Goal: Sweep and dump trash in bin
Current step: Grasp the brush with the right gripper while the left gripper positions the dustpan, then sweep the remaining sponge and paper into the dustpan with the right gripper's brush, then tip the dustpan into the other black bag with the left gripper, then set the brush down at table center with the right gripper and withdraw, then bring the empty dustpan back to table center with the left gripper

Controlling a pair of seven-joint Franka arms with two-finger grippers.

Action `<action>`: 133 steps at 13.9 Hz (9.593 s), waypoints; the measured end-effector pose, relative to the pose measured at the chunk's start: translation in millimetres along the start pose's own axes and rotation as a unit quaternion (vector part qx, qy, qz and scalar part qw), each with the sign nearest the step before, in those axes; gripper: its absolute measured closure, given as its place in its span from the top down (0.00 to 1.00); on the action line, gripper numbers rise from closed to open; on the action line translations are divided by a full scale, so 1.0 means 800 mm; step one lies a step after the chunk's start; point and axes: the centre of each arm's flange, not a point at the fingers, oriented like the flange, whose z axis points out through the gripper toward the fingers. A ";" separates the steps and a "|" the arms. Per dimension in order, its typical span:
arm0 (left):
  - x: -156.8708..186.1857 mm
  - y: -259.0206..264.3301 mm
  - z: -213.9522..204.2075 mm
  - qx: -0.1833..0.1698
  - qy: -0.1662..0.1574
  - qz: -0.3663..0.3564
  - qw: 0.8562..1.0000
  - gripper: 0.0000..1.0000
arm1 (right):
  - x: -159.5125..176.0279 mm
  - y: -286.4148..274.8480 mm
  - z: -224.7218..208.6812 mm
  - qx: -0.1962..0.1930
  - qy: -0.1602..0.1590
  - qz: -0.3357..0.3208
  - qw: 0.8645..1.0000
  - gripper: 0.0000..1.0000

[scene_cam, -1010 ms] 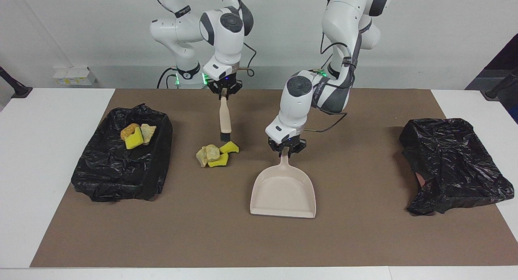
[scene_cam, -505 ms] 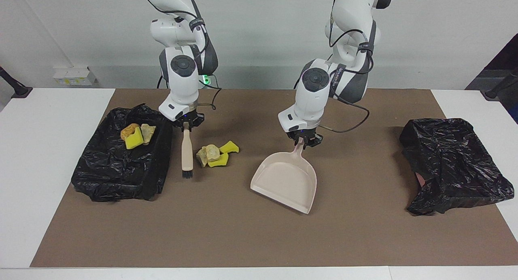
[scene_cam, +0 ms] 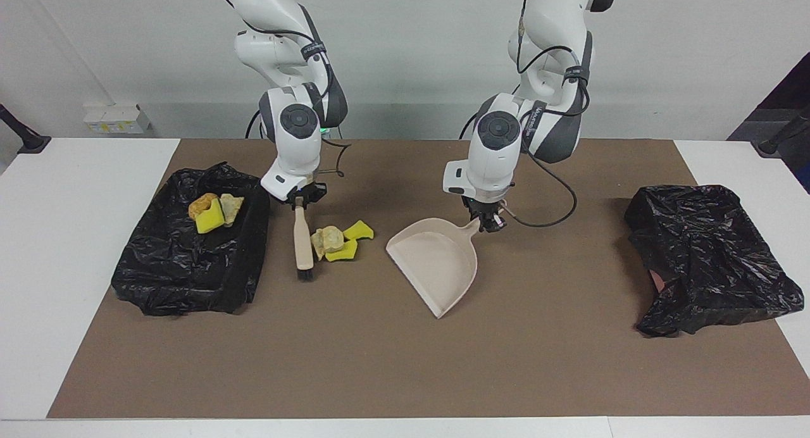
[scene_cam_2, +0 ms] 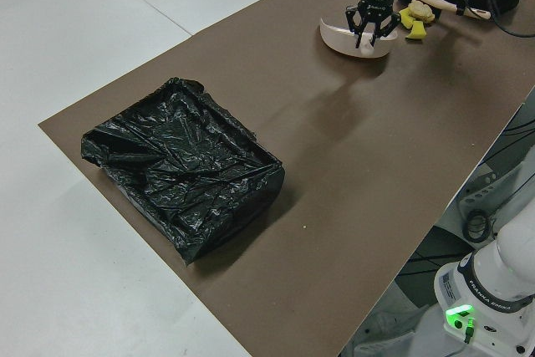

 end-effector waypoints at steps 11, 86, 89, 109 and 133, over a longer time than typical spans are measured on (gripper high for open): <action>-0.032 0.060 0.032 0.033 -0.010 0.125 0.992 0.32 | -0.005 -0.149 0.001 0.139 -0.009 -0.006 0.990 0.27; -0.419 -0.253 -0.095 0.060 -0.084 -0.068 0.992 0.32 | -0.054 0.247 -0.332 0.107 0.056 0.078 0.990 1.00; -0.321 -0.209 -0.069 0.038 -0.053 -0.184 0.981 0.32 | -0.050 0.249 -0.333 0.107 0.058 0.079 0.989 1.00; 0.158 0.028 0.005 -0.037 0.057 -0.529 0.846 0.32 | -0.043 0.253 -0.346 0.104 0.067 0.081 0.989 1.00; -0.318 -0.114 -0.270 0.007 0.104 -0.459 0.882 1.00 | -0.043 0.254 -0.345 0.105 0.067 0.082 0.989 1.00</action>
